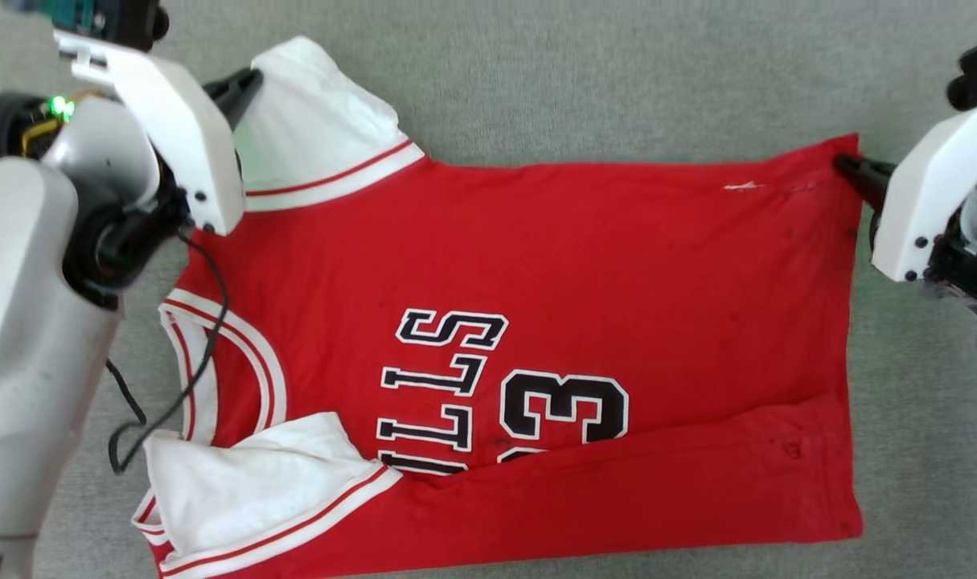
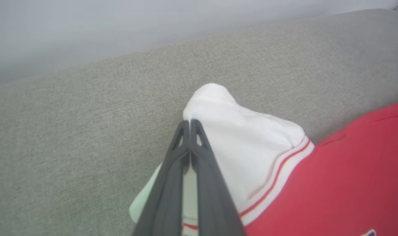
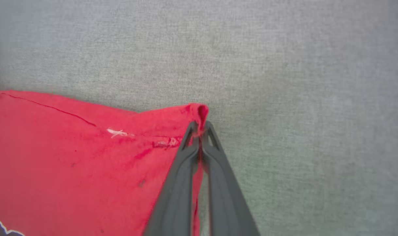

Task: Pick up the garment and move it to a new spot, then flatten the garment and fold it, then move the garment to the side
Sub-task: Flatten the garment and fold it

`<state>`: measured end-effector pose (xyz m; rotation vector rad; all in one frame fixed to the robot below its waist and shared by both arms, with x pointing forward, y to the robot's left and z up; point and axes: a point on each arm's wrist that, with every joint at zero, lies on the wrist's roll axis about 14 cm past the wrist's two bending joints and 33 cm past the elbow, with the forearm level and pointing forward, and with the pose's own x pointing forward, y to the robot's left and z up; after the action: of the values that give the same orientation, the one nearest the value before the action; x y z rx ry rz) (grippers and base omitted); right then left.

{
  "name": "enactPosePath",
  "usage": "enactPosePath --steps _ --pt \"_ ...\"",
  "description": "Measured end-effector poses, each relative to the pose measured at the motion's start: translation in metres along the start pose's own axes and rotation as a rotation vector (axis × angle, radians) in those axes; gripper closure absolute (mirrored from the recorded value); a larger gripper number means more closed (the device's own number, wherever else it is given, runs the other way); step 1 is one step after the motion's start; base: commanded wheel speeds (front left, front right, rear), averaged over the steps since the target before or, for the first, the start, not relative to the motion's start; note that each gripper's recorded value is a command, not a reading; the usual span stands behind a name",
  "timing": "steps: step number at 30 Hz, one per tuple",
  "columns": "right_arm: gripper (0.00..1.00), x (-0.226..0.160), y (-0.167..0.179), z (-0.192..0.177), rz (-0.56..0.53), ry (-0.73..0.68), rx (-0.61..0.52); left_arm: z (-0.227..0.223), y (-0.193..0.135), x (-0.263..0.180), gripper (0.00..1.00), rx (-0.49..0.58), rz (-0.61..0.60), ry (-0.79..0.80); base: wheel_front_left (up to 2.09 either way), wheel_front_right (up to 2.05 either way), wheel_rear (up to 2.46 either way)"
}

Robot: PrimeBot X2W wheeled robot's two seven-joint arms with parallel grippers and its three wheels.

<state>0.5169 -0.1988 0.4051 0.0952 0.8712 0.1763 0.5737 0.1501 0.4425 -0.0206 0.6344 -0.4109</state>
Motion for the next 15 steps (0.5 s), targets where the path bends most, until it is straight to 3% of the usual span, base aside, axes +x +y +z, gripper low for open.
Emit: enactPosePath --steps 6,15 --pt "1.00 -0.030 0.004 0.010 0.001 -0.124 -0.013 0.002 -0.004 -0.029 1.00 -0.061 0.018 -0.111 0.00 0.00 0.00" --pt "1.00 -0.066 0.014 -0.028 0.023 -0.158 0.020 -0.049 -0.013 -0.091 1.00 -0.177 0.077 -0.157 0.00 0.00 0.00"
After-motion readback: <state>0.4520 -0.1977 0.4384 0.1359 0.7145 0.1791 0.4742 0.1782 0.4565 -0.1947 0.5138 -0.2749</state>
